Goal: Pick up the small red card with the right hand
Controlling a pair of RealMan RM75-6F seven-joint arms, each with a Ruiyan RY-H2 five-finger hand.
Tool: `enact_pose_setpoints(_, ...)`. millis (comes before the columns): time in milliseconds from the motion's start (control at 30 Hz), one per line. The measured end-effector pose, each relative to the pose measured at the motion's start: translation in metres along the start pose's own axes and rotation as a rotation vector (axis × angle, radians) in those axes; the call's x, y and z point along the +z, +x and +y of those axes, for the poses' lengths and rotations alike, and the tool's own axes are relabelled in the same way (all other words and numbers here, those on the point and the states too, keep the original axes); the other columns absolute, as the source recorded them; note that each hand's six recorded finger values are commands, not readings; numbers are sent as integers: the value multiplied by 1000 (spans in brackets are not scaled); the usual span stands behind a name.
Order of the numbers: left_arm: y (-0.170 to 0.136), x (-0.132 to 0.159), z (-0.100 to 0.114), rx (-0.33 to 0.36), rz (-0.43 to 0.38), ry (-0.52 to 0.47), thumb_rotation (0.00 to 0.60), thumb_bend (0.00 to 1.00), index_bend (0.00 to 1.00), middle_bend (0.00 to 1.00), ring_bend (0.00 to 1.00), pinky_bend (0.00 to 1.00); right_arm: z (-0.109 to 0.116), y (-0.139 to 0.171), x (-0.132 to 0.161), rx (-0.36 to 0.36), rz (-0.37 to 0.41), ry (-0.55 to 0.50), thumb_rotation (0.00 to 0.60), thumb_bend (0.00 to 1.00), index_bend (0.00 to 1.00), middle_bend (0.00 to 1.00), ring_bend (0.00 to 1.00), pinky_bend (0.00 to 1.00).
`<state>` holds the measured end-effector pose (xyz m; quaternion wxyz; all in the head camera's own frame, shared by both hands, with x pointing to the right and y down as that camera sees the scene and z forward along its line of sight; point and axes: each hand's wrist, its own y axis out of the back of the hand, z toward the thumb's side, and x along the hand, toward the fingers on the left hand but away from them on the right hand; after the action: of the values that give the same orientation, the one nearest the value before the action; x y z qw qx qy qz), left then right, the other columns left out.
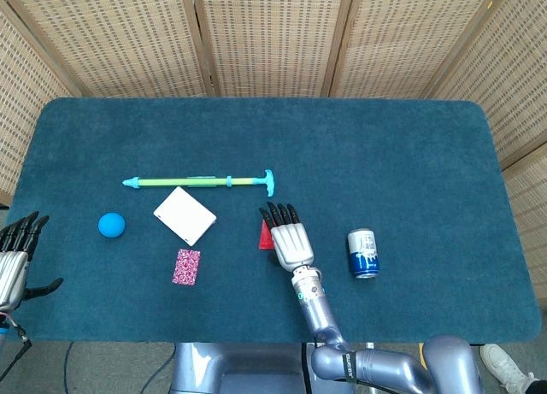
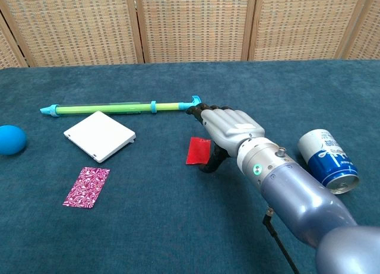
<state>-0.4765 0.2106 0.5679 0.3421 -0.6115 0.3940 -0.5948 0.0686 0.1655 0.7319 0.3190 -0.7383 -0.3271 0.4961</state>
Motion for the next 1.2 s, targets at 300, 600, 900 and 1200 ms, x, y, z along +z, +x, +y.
enact_pose_setpoints(300,2,-2,-1,-3,8,1,600,145,0,0,0,49,-9,-9,-7,14,-22,-3,600,363,73,0,0,0)
enact_pose_setpoints(600,3,-3,-3,-9,12,4,600,144,0,0,0,49,-13,-16,-11,22,-32,-7,600,363,77,0,0,0)
enact_pose_setpoints(900,4,-4,-2,-8,16,3,600,144,0,0,0,50,-15,-20,-10,13,-31,-2,600,361,358,0,0,0)
enact_pose_setpoints(1200,4,-4,-1,-6,15,1,600,144,0,0,0,50,-20,-21,-13,16,-41,3,600,354,475,3,0,0)
